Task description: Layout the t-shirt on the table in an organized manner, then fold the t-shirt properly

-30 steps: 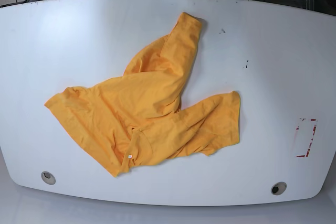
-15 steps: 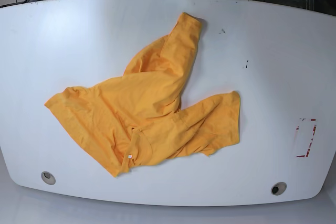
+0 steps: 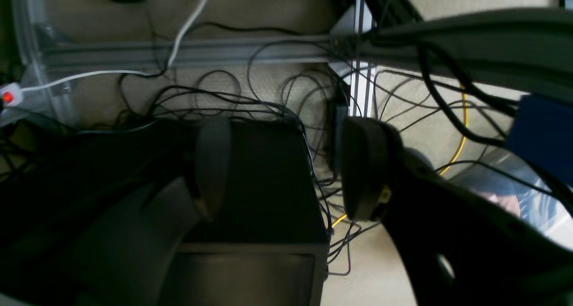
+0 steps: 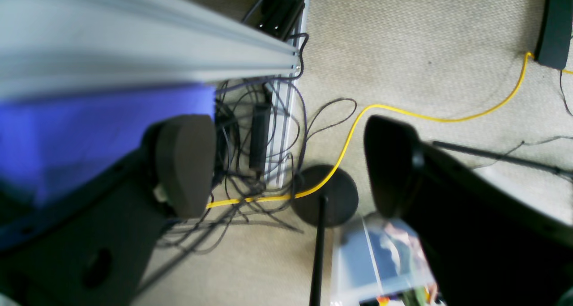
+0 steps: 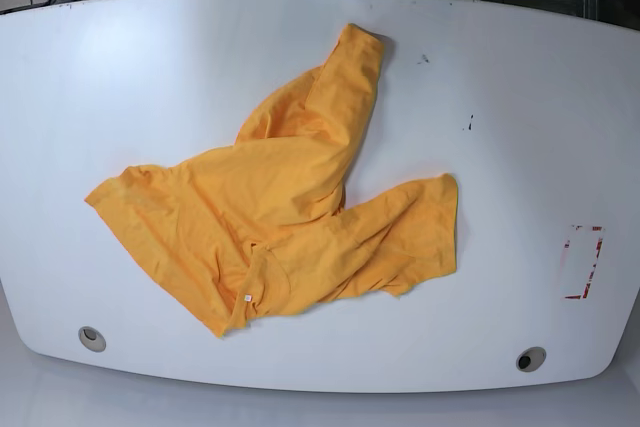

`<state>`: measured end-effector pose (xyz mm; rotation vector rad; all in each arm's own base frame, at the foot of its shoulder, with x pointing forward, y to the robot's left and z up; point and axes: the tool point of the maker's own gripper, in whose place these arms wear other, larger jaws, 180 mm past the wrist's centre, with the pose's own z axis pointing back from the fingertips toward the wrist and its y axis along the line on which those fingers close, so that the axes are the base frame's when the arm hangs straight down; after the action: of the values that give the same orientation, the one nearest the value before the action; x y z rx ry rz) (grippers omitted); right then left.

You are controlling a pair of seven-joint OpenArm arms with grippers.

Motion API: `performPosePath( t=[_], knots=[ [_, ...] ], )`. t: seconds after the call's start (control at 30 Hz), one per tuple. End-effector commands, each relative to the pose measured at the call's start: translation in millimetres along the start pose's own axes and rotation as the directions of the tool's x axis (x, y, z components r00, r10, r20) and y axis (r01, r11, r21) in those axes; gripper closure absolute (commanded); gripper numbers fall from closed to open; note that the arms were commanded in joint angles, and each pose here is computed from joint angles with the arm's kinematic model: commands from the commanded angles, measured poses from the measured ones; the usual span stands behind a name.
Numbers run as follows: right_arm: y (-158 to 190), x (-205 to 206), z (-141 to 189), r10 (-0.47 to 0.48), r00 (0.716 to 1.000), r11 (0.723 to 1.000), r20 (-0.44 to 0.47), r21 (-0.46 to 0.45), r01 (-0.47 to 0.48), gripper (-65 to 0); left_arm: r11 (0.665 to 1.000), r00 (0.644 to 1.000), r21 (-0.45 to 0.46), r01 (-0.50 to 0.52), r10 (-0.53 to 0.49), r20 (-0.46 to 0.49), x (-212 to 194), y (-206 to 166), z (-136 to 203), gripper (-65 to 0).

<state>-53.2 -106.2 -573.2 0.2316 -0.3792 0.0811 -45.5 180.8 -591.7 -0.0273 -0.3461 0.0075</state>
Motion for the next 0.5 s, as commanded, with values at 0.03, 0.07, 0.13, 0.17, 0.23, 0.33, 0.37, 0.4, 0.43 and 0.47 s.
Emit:
performPosePath(
  t=[0.03,0.07,0.13,0.17,0.23,0.33,0.37,0.4,0.43,0.47],
  knots=[
    [3.8,0.4,15.6,0.002,1.0,1.0,0.027,0.004,-0.002,-49.8,1.0,0.999,0.009,-0.006,0.006,0.032,-1.2,5.0,21.3,-35.3],
    [5.2,1.6,19.5,0.004,0.999,1.0,0.034,0.005,-0.005,-49.8,1.0,0.999,0.01,-0.001,0.0,0.042,-1.1,5.7,28.6,-35.3],
    [8.0,2.6,27.1,0.009,0.999,1.0,0.044,0.007,-0.009,-49.8,1.0,0.998,0.017,0.025,-0.026,0.062,3.2,12.6,40.4,-35.3],
    [9.4,2.9,30.8,0.01,0.999,1.0,0.049,0.008,-0.011,-49.8,0.999,0.997,0.016,0.034,-0.035,0.072,5.7,12.9,45.0,-35.3],
    [12.4,2.9,39.3,0.013,0.998,1.0,0.056,0.01,-0.014,-49.8,0.999,0.995,0.014,0.046,-0.047,0.084,6.6,11.7,56.1,-35.3],
    [17.0,5.0,51.8,0.019,0.997,1.0,0.07,0.013,-0.02,-49.8,0.998,0.993,0.012,0.063,-0.064,0.097,6.9,10.1,73.4,-35.3],
    [18.3,5.9,55.3,0.021,0.997,1.0,0.074,0.014,-0.022,-49.8,0.998,0.993,0.012,0.067,-0.068,0.1,6.8,10.0,78.2,-35.3],
    [19.9,5.3,59.9,0.021,0.997,1.0,0.076,0.015,-0.023,-49.8,0.997,0.992,0.012,0.071,-0.071,0.107,8.5,9.7,83.5,-35.3],
    [20.7,5.6,63.9,0.022,0.997,1.0,0.079,0.014,-0.024,-49.8,0.997,0.991,0.012,0.076,-0.077,0.11,8.5,9.5,88.4,-35.3],
    [22.0,5.5,67.4,0.023,0.997,1.0,0.08,0.015,-0.024,-49.8,0.997,0.99,0.013,0.08,-0.081,0.114,9.4,9.9,93.0,-35.3]
  ],
)
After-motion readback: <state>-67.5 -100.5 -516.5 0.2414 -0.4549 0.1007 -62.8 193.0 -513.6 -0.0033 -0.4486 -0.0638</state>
